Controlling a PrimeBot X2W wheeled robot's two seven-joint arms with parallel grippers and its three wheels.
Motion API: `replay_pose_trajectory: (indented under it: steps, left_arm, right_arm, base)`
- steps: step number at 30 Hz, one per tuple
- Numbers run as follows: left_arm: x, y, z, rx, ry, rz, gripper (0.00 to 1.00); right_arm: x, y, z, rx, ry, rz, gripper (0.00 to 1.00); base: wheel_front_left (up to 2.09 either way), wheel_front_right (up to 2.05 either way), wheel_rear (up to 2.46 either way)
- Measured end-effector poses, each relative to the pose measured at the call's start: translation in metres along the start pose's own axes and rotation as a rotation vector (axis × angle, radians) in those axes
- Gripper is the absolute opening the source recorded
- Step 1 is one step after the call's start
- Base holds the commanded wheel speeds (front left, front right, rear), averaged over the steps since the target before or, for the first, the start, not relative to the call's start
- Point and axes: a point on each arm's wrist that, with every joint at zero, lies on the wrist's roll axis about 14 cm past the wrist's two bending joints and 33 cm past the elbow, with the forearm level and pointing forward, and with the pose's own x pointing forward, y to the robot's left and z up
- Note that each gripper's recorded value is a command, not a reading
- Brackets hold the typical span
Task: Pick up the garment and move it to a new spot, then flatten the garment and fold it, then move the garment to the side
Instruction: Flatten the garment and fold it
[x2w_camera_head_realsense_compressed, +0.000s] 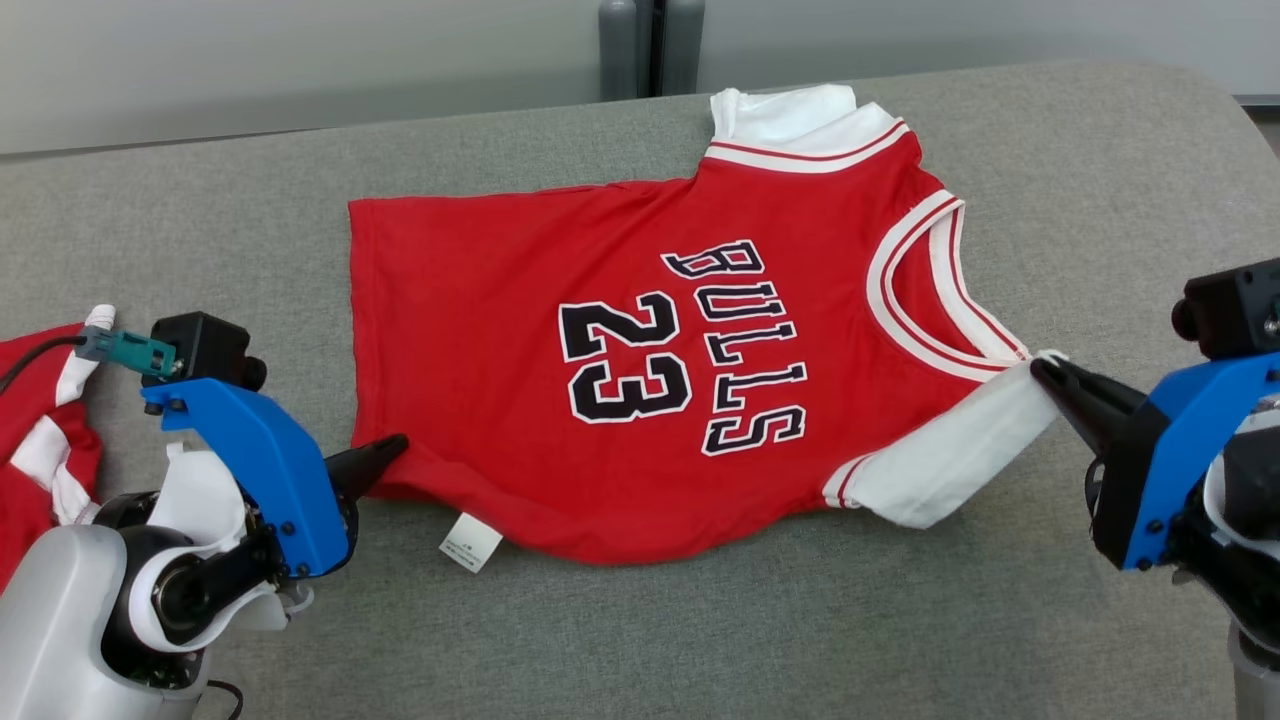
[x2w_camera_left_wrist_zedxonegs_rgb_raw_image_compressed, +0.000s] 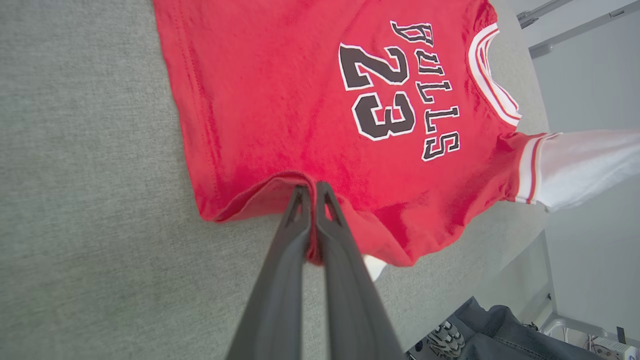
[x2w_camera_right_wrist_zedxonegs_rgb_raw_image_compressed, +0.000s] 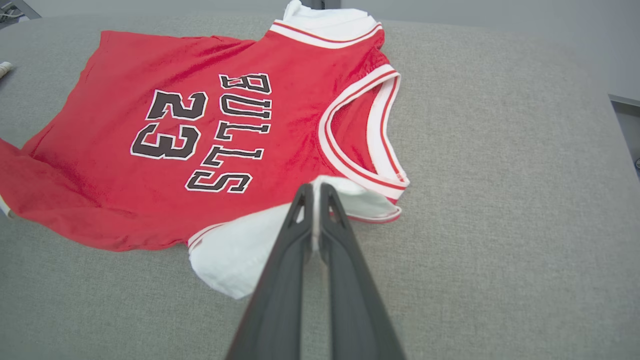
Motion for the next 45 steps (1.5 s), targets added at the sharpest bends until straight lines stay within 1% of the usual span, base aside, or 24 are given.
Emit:
replay_pose_trajectory:
  steps: [5, 9, 13, 17, 24, 25, 26, 27, 31, 34, 38, 42, 43, 45]
  left_arm:
    - [0.006, 0.009, 0.009, -0.040, -0.010, 0.015, 0.00]
    - [0.012, 0.015, 0.014, -0.071, -0.018, 0.029, 0.00]
    - [0.016, 0.030, 0.016, -0.089, -0.017, 0.076, 0.00]
    - [0.021, 0.044, 0.012, -0.106, -0.005, 0.120, 0.00]
    - [0.030, 0.054, 0.011, -0.133, -0.012, 0.135, 0.00]
    - [0.031, 0.055, 0.013, -0.134, -0.019, 0.134, 0.07]
    - [0.032, 0.055, 0.015, -0.136, -0.030, 0.134, 0.42]
    - [0.033, 0.056, 0.016, -0.137, -0.036, 0.133, 1.00]
    - [0.035, 0.060, 0.019, -0.149, -0.050, 0.138, 1.00]
    - [0.034, 0.063, 0.021, -0.157, -0.070, 0.152, 1.00]
    - [0.026, 0.067, 0.024, -0.164, -0.121, 0.172, 1.00]
    - [0.013, 0.072, 0.027, -0.139, -0.212, 0.204, 1.00]
    - [0.006, 0.074, 0.028, -0.112, -0.266, 0.227, 1.00]
    - [-0.002, 0.075, 0.025, -0.097, -0.317, 0.245, 1.00]
  right_arm:
    - [0.012, -0.005, 0.020, 0.001, -0.053, -0.003, 0.00]
    - [0.024, -0.009, 0.024, 0.002, -0.058, -0.010, 0.00]
    - [0.036, -0.013, 0.033, -0.003, -0.089, -0.022, 0.00]
    - [0.049, -0.016, 0.033, -0.001, -0.090, -0.028, 0.00]
    - [0.072, -0.013, 0.029, 0.004, -0.080, -0.016, 0.00]
    - [0.074, -0.012, 0.028, 0.005, -0.077, -0.015, 0.15]
    - [0.077, -0.012, 0.028, 0.007, -0.076, -0.014, 0.49]
    - [0.079, -0.012, 0.028, 0.010, -0.081, -0.012, 1.00]
    - [0.086, -0.005, 0.033, 0.017, -0.110, 0.010, 1.00]
    - [0.085, -0.002, 0.049, 0.022, -0.186, 0.022, 1.00]
    - [0.080, -0.003, 0.060, 0.026, -0.251, 0.020, 1.00]
    - [0.073, -0.010, 0.058, 0.033, -0.261, 0.007, 1.00]
    - [0.067, -0.015, 0.052, 0.042, -0.255, -0.007, 1.00]
    - [0.061, -0.020, 0.043, 0.046, -0.243, -0.027, 1.00]
  base:
    - [0.00, 0.00, 0.00]
    - [0.00, 0.00, 0.00]
    - [0.00, 0.00, 0.00]
    - [0.00, 0.00, 0.00]
    - [0.00, 0.00, 0.00]
    - [0.00, 0.00, 0.00]
    - [0.00, 0.00, 0.00]
    - [0.00, 0.00, 0.00]
    - [0.00, 0.00, 0.00]
    - [0.00, 0.00, 0.00]
    - [0.00, 0.00, 0.00]
    - [0.00, 0.00, 0.00]
    - [0.00, 0.00, 0.00]
    - [0.00, 0.00, 0.00]
